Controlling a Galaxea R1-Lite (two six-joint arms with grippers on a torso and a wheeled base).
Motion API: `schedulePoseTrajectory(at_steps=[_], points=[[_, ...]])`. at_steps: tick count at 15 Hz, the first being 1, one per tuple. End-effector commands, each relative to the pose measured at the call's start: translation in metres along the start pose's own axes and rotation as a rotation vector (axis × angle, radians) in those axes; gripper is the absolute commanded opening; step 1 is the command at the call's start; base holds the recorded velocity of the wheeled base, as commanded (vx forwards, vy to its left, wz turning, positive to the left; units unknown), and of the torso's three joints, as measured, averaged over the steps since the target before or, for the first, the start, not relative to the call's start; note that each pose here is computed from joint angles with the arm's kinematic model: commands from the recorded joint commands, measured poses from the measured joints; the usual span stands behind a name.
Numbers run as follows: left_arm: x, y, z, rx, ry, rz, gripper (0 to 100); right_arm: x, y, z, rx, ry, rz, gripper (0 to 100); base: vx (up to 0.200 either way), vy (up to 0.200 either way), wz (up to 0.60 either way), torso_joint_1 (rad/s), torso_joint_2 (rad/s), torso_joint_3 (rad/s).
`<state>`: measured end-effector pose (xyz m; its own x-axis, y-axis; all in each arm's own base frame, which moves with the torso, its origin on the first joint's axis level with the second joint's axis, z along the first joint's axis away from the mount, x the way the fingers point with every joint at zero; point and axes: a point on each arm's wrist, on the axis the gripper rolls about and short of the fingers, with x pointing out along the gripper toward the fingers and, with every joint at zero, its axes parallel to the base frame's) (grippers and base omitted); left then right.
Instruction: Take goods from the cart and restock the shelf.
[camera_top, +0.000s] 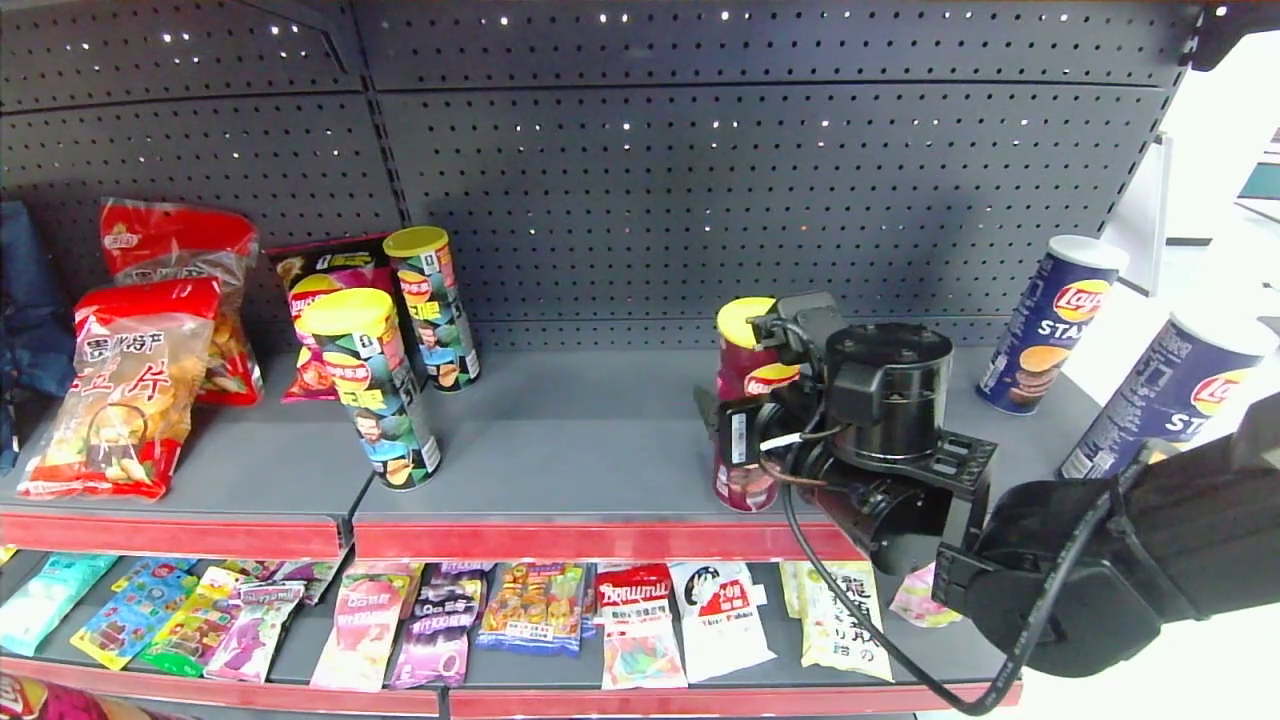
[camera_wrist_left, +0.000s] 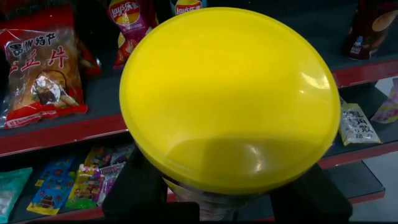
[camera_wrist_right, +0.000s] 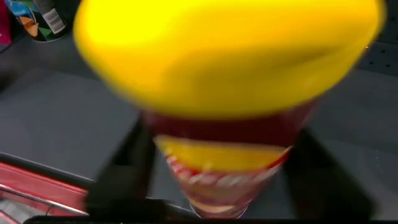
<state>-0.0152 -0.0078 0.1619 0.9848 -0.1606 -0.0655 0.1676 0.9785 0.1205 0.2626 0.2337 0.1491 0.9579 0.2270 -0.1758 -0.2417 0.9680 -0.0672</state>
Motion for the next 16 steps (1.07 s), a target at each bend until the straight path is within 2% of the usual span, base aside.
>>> schedulePoseTrajectory(at_steps=[1,7,13,16], points=[[0.000,0.000,0.000,0.000,-0.001,0.000,0,0.000,0.002,0.001,0.004,-0.008,0.004,100,0.000,0.000,0.00,0.000,0.00,0.000],[0.000,0.000,0.001,0.001,-0.002,0.002,0,-0.013,-0.003,0.008,0.015,-0.024,0.009,100,0.000,0.000,0.00,0.000,0.00,0.000],[0.000,0.000,0.000,0.000,0.001,-0.002,0,-0.068,-0.034,0.015,0.032,-0.049,-0.015,100,0.000,0.000,0.00,0.000,0.00,0.000],[0.000,0.000,0.000,-0.001,0.004,-0.001,0,-0.103,-0.038,0.020,0.069,-0.084,0.041,100,0.000,0.000,0.00,0.000,0.00,0.000]])
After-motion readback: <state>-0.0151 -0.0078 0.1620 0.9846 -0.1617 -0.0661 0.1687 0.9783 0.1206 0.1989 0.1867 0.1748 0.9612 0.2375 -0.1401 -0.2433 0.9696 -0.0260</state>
